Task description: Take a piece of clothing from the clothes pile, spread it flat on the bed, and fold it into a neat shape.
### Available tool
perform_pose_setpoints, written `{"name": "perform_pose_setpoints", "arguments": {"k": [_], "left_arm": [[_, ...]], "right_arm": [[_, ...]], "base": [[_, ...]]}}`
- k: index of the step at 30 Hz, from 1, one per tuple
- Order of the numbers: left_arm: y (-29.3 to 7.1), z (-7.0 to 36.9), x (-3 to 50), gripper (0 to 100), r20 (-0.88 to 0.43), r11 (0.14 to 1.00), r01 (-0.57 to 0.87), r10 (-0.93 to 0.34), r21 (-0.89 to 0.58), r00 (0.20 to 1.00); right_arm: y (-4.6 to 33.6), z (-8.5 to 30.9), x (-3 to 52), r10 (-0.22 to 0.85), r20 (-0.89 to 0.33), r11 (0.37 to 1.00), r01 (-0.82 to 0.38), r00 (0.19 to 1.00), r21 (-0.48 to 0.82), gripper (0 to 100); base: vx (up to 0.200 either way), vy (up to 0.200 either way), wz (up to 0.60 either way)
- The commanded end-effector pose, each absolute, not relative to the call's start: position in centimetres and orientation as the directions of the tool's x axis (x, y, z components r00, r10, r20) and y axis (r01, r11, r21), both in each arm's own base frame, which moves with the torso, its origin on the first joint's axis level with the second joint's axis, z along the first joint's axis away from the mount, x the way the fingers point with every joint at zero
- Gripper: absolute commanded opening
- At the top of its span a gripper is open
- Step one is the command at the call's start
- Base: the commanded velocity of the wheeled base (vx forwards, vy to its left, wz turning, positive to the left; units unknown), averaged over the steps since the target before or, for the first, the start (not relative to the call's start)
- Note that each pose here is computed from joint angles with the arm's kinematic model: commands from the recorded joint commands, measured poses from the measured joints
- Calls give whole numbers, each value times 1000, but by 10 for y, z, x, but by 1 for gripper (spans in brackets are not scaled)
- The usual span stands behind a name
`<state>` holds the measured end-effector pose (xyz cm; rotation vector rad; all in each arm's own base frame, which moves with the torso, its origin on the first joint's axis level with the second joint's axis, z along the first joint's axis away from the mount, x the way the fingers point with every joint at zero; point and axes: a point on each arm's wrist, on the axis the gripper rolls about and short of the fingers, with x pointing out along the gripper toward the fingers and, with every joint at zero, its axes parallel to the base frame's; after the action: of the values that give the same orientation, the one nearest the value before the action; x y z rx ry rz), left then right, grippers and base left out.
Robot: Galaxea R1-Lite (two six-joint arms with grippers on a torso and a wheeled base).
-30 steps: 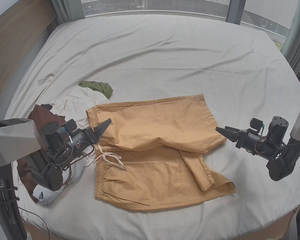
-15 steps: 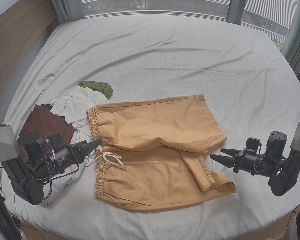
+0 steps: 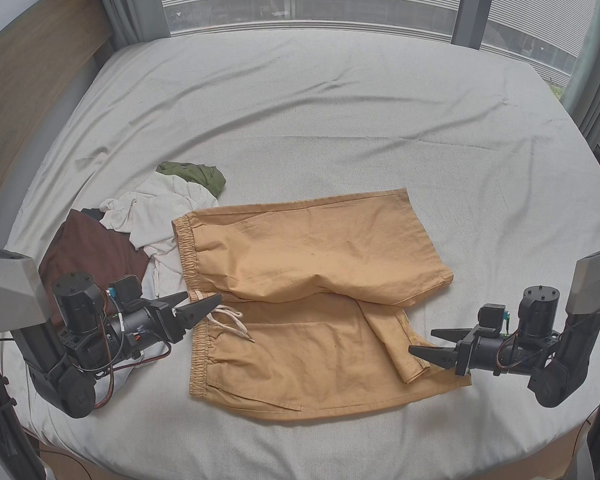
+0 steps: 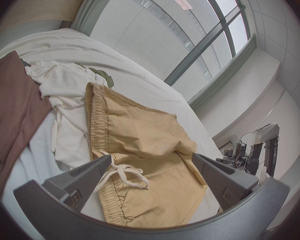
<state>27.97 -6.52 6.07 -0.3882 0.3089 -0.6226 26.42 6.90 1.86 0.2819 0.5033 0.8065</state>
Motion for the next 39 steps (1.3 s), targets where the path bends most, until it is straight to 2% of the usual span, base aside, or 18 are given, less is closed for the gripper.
{"name": "perform_pose_setpoints", "arguments": {"k": [1,10,17,26,39], "left_arm": [[-68,54,282,100,-179,743,499,-620,-446,764],[-68,54,283,100,-178,744,498,-619,-445,765],[-67,55,283,100,-175,743,500,-619,-445,766],[-68,56,285,100,-164,742,504,-619,-442,768],[-67,58,286,100,-158,743,506,-617,-438,771]], "right_arm": [[70,8,262,747,-352,664,-601,564,444,100],[70,12,264,748,-334,663,-613,574,430,100],[71,37,260,759,-273,649,-652,592,393,100],[80,34,251,777,-294,629,-664,557,405,100],[75,9,241,759,-388,650,-647,523,399,100]], "base": [[0,0,0],[0,0,0],[0,0,0],[0,0,0],[0,0,0]]}}
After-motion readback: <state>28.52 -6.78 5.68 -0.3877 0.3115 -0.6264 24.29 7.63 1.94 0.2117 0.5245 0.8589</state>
